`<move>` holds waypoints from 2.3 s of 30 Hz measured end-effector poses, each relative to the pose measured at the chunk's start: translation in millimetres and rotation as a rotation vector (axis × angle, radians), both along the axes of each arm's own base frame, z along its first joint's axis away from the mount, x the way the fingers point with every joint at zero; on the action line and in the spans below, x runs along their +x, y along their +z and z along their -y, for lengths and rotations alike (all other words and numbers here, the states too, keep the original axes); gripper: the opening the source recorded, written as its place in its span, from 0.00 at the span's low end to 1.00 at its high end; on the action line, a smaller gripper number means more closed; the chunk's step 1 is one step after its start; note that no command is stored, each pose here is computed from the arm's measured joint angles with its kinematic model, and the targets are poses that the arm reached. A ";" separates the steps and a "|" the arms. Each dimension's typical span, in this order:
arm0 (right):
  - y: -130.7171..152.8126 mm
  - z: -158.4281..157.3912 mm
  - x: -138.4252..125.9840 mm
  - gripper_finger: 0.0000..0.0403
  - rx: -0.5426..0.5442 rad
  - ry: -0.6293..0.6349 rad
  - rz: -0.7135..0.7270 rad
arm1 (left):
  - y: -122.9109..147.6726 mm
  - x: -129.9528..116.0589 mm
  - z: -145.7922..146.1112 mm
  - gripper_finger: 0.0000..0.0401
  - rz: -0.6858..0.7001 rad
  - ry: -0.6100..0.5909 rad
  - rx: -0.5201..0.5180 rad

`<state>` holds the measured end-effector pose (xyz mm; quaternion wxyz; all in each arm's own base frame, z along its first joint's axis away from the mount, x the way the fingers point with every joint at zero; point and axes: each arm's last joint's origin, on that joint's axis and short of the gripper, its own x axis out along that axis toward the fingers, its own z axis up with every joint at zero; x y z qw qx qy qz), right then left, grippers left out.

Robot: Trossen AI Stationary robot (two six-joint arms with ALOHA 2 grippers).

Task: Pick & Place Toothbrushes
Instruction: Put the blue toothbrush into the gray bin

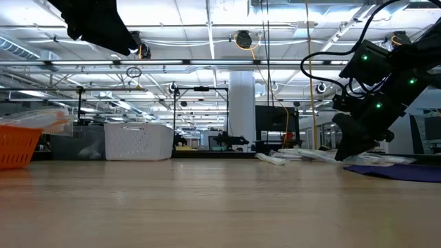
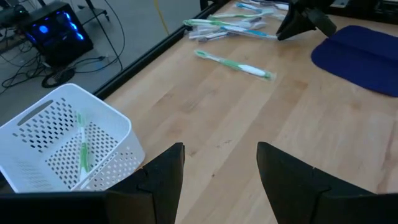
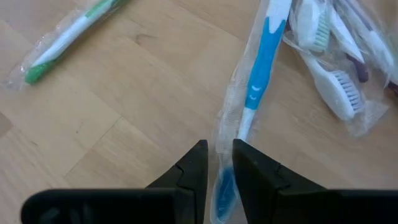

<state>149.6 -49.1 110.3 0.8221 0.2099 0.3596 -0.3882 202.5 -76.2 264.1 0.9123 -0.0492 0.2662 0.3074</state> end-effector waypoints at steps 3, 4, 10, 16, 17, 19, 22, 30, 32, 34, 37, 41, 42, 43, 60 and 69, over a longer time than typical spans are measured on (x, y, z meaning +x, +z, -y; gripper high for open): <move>-0.4 0.1 -0.9 0.17 -0.005 -0.010 -0.011 | -0.1 0.1 0.0 0.51 0.000 0.000 -0.001; -0.5 0.2 -1.2 0.16 -0.008 -0.020 -0.012 | -0.2 0.0 0.0 0.51 0.000 0.000 0.000; -3.2 0.7 -5.8 0.02 0.031 -0.056 -0.044 | -0.2 0.0 0.0 0.51 0.002 0.002 -0.004; -2.5 0.8 -4.3 0.00 0.044 -0.067 -0.015 | -0.3 0.0 0.1 0.51 0.002 0.002 -0.004; -2.2 0.9 -3.7 0.00 0.039 -0.060 -0.010 | -0.3 0.0 0.1 0.51 0.002 0.002 -0.004; -0.7 1.3 -2.0 0.00 0.032 -0.049 -0.003 | -0.3 0.0 0.1 0.51 0.002 0.002 -0.004; 3.1 1.0 3.2 0.00 0.018 -0.013 0.026 | -0.3 0.0 0.0 0.51 0.002 0.002 -0.004; 23.6 -6.4 24.1 0.00 -0.037 0.102 0.130 | -0.2 0.2 0.1 0.51 0.005 0.004 -0.006; 30.9 -8.8 30.4 0.00 -0.058 0.132 0.164 | -0.1 0.3 0.1 0.51 0.007 0.004 -0.007; 36.8 -11.9 35.6 0.00 -0.079 0.164 0.195 | 0.3 0.9 0.4 0.51 0.016 0.004 -0.011; 46.1 -17.3 43.3 0.00 -0.113 0.219 0.255 | 2.0 2.9 1.4 0.51 0.039 -0.002 -0.017; 58.5 -26.3 52.5 0.00 -0.159 0.312 0.362 | 4.2 5.4 2.7 0.51 0.067 -0.011 -0.023; 61.5 -28.5 54.5 0.00 -0.169 0.335 0.394 | 4.9 6.1 3.0 0.51 0.073 -0.015 -0.022; 64.7 -30.9 56.3 0.00 -0.178 0.362 0.427 | 5.4 6.7 3.3 0.51 0.077 -0.019 -0.021; 108.5 -79.8 63.6 0.00 -0.379 0.644 0.829 | 11.9 57.3 0.2 0.51 0.274 -0.052 0.050; 116.5 -94.7 60.2 0.00 -0.441 0.720 0.895 | 19.6 99.7 -19.7 0.51 0.495 -0.278 0.015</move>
